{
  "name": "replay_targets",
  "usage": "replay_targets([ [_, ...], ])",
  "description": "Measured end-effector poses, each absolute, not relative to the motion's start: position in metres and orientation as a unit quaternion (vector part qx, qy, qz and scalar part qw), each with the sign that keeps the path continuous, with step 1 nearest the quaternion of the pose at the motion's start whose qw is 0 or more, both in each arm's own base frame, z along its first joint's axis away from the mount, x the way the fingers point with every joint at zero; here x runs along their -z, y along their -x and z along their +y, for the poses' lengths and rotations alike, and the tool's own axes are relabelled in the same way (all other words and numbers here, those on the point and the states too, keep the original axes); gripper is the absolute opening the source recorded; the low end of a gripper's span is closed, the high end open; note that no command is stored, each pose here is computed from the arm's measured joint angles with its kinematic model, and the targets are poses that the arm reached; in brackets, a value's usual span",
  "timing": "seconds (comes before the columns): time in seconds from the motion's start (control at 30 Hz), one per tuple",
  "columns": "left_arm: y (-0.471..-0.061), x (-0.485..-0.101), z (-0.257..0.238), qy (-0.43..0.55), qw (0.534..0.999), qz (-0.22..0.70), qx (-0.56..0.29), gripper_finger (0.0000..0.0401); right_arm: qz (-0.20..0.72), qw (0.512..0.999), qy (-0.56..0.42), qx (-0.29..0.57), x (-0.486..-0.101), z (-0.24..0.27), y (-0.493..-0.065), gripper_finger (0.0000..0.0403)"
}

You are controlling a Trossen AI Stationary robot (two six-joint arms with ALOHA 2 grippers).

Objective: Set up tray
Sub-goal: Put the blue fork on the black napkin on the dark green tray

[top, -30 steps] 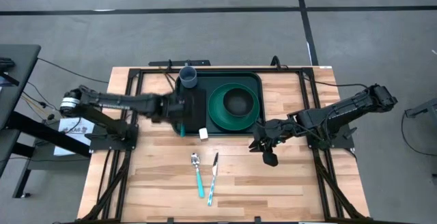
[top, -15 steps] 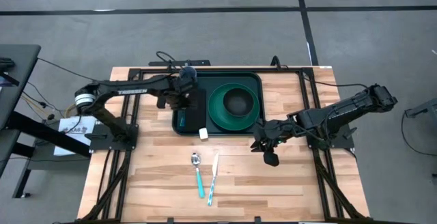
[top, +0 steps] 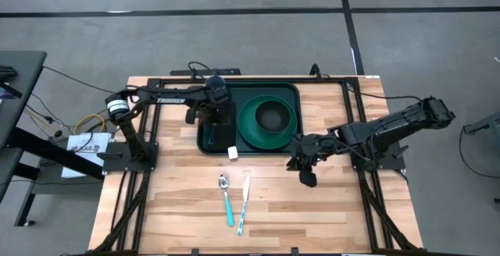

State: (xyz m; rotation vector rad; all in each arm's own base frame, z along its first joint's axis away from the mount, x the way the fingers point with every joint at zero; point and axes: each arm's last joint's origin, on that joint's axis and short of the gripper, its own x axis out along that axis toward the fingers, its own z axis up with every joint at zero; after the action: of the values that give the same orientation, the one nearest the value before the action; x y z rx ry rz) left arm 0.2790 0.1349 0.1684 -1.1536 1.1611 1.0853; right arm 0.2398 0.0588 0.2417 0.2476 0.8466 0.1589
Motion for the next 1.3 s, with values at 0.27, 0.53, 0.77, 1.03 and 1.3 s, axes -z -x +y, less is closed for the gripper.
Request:
replay_targets([
  [0.27, -0.276, -0.169, 0.145, 0.512, 0.548, 0.476, -0.459, 0.0, 0.41, 0.901, -0.126, -0.072, -0.242, 0.058, -0.24, 0.0064],
  [0.53, -0.277, -0.169, 0.142, 0.539, 0.531, 0.474, -0.451, 0.0, 0.41, 0.901, -0.126, -0.072, -0.242, 0.058, -0.24, 0.0064],
  [0.77, -0.28, -0.169, 0.135, 0.537, 0.529, 0.48, -0.449, 0.0, 0.41, 0.901, -0.126, -0.072, -0.242, 0.058, -0.24, 0.0064],
  [1.03, -0.28, -0.169, 0.134, 0.531, 0.53, 0.481, -0.454, 0.0, 0.409, 0.901, -0.125, -0.071, -0.242, 0.058, -0.24, 0.0064],
  [1.3, -0.28, -0.169, 0.133, 0.531, 0.53, 0.482, -0.454, 0.0031, 0.409, 0.901, -0.125, -0.071, -0.242, 0.058, -0.24, 0.0064],
])
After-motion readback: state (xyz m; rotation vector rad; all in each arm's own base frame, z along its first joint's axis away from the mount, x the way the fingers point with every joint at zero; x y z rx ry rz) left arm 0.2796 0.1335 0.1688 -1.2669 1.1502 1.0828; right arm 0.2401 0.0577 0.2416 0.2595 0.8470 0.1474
